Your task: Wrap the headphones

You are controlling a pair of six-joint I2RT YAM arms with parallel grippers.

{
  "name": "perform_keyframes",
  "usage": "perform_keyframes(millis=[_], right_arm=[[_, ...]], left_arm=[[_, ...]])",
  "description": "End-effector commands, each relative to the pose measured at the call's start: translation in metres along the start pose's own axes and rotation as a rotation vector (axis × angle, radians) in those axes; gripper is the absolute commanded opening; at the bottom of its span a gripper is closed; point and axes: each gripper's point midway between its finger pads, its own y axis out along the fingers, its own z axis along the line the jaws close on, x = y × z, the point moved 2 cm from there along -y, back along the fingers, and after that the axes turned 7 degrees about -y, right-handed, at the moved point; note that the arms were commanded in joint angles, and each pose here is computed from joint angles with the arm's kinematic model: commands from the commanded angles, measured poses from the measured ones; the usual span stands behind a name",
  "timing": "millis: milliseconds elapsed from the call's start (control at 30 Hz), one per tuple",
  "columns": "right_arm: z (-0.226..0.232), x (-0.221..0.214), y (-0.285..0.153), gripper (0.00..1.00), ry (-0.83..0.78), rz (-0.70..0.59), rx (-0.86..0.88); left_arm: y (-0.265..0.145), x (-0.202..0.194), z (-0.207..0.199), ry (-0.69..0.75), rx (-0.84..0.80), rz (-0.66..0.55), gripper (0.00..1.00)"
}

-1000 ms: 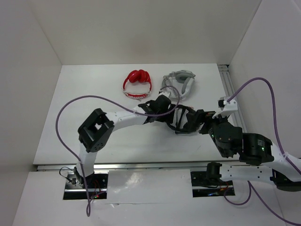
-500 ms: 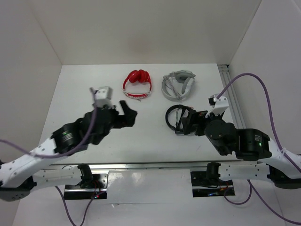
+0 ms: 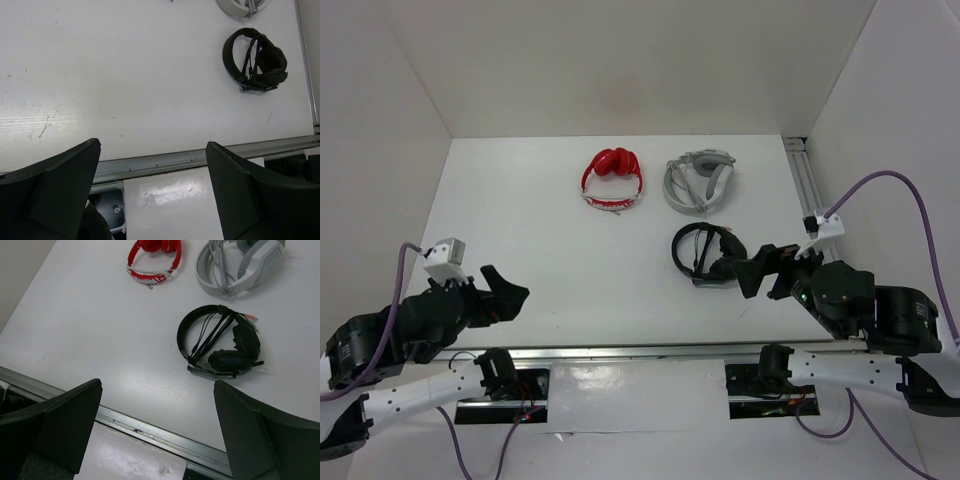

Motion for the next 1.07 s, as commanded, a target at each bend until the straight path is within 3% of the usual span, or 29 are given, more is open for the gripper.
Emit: perform_keyframes(millis=[0,567,1033], right_arm=[[-0.008,-0.003,-0.009,1.00,-0.005,0.010,0.017],[-0.026,-0.002,-0.022,1.00,0.025,-0.004,0.003],[-0.024,-0.003,-0.018,1.00,0.024,-0.007,-0.005]], left_arm=[[-0.010,-0.002,0.010,-0.039,-0.027,0.009,1.00],[-0.002,-0.003,0.007,-0.021,0.003,0.005,1.00],[-0.015,0.004,0.014,-0.091,-0.089,-0.047,1.00]])
